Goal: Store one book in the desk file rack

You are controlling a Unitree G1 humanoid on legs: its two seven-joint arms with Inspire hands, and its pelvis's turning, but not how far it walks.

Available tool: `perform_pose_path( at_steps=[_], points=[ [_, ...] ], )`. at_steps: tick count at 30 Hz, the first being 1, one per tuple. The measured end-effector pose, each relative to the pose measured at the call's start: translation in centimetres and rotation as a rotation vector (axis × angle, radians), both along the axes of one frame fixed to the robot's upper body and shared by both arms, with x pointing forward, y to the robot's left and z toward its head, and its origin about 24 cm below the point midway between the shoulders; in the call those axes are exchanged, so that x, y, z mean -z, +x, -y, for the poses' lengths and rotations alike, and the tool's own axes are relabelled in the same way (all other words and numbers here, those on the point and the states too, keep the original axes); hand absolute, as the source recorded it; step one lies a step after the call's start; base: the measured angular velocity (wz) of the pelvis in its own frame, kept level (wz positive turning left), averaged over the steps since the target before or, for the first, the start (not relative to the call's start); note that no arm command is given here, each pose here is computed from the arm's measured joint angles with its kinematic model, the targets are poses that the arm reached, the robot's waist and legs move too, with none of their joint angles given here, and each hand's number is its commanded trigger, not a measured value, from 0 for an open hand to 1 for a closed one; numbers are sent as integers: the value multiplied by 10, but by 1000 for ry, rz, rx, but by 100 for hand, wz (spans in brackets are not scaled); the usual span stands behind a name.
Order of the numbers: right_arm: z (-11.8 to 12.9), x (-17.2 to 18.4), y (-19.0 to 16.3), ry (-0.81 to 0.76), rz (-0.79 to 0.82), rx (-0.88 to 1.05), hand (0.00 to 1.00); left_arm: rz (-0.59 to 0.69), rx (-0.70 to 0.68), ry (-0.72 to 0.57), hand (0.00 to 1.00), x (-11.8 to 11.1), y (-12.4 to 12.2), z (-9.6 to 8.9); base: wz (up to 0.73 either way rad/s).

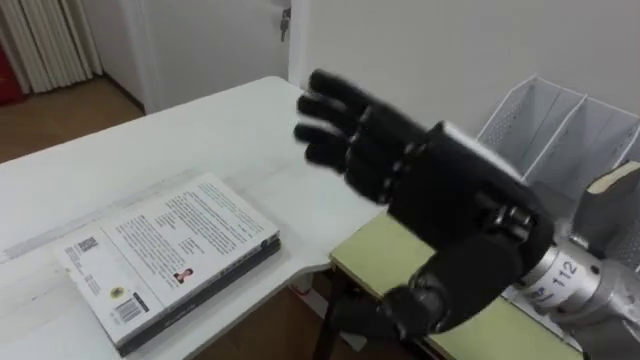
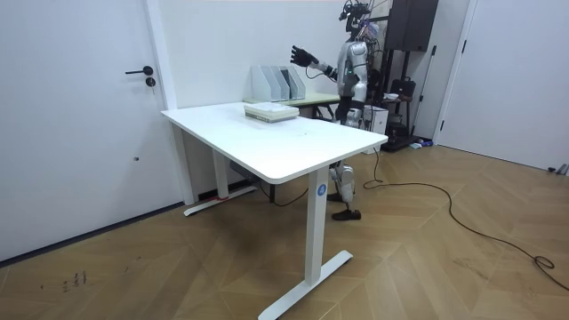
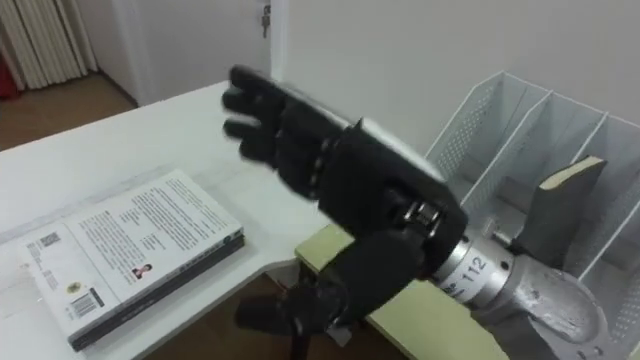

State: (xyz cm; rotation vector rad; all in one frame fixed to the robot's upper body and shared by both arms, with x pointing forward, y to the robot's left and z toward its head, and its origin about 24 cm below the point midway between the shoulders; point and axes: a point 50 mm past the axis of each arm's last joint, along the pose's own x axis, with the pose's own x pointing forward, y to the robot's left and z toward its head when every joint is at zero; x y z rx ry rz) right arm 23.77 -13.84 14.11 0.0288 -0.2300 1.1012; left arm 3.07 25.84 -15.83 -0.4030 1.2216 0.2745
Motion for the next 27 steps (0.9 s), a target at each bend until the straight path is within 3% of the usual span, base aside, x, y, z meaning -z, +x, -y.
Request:
perform_pose_path(
  at_steps=[6, 9, 14, 17, 20, 27],
  points=[
    [0, 59, -9, -214, -212, -74, 0, 6, 24, -17, 0, -2, 13, -2, 1],
    [8, 112, -26, -302, -433, -82, 0, 7, 36, -19, 0, -2, 16, -2, 6],
    [42, 204, -71, -521, -864, -21, 0, -24, 28, -39, 0, 1, 14, 3, 9],
    [64, 234, -98, -618, -1041, 37, 0, -25, 8, -47, 0, 2, 11, 6, 2],
    [83, 259, -126, -672, -1219, 127, 0, -36, -4, -41, 0, 3, 9, 7, 9],
    [98, 282, -158, -557, -1388, 401, 0, -69, -4, -9, 0, 4, 0, 5, 3]
  ],
)
